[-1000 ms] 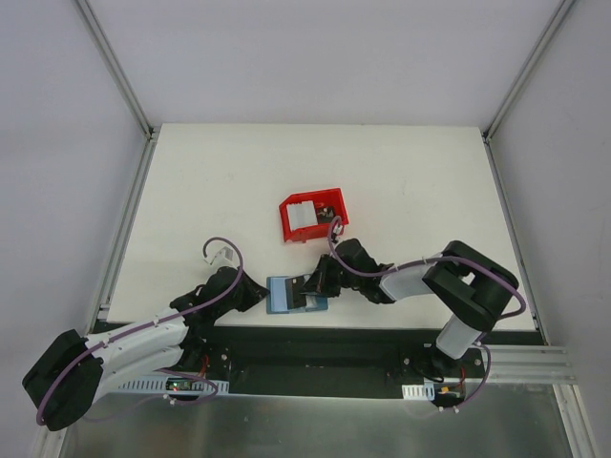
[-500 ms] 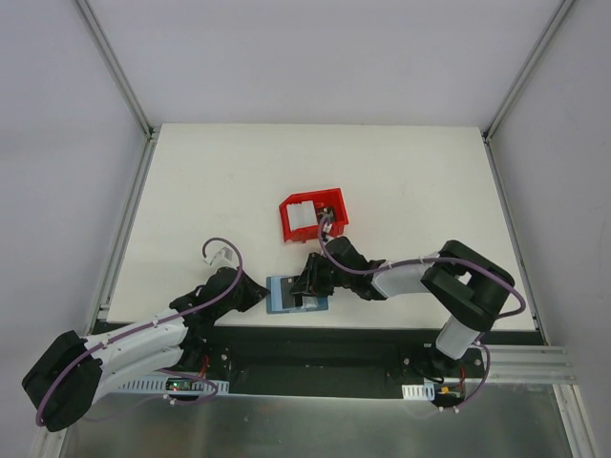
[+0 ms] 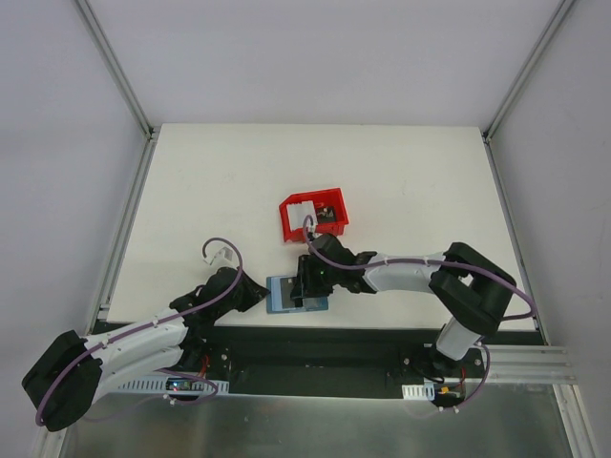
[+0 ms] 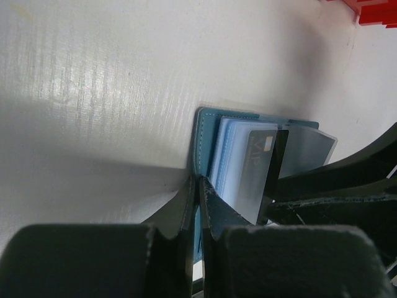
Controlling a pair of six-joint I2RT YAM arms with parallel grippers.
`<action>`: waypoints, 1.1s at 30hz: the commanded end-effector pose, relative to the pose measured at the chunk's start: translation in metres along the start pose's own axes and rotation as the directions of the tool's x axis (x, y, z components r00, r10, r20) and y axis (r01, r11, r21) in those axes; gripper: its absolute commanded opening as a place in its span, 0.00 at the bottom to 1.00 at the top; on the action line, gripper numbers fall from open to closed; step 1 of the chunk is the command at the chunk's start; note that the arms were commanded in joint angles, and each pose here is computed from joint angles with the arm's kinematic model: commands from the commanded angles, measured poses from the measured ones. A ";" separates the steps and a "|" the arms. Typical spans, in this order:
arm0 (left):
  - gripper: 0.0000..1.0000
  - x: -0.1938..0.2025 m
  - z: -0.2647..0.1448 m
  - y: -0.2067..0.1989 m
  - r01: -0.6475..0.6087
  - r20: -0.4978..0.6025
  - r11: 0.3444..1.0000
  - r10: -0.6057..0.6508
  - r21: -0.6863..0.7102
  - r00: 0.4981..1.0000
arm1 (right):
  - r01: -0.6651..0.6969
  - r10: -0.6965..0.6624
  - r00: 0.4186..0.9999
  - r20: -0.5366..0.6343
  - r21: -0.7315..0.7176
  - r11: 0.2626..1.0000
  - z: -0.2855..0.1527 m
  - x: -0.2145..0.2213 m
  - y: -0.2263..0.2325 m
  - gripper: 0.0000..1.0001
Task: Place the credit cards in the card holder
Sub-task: Insert the credit card into the card holder.
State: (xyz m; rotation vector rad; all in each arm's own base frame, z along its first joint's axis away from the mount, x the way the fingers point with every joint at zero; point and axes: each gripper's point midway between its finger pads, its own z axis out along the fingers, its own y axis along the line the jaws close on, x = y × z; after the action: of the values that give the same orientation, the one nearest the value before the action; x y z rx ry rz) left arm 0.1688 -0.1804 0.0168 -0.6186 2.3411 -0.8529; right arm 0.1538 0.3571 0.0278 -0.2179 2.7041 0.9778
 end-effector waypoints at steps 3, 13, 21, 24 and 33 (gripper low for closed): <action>0.00 0.000 -0.002 -0.014 -0.060 -0.019 0.998 0.061 0.033 0.998 | 0.148 -0.139 0.987 -0.086 0.105 0.983 -0.001 0.007 0.011 0.39; 0.00 -0.001 -0.003 -0.027 -0.082 -0.028 0.995 0.083 0.053 0.996 | 0.224 -0.210 0.967 -0.144 0.091 0.970 0.007 0.009 0.035 0.38; 0.00 -0.001 -0.003 -0.029 -0.088 -0.030 0.994 0.090 0.061 0.995 | 0.292 -0.283 0.950 -0.134 0.048 0.955 0.011 0.007 0.039 0.29; 0.00 0.000 -0.004 -0.030 -0.095 -0.030 0.993 0.097 0.066 0.995 | 0.329 -0.322 0.938 -0.131 0.031 0.944 0.012 0.006 0.039 0.24; 0.00 -0.005 -0.010 -0.038 -0.103 -0.009 0.989 0.105 0.103 0.994 | 0.315 -0.303 0.949 -0.087 0.207 0.926 -0.012 -0.010 0.010 0.43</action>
State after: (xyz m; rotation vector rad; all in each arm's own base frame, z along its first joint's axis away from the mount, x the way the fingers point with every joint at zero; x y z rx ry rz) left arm 0.1690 -0.1852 0.0231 -0.4982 2.3663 -0.8297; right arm 0.1427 0.3722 0.0272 -0.6506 2.7461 0.7087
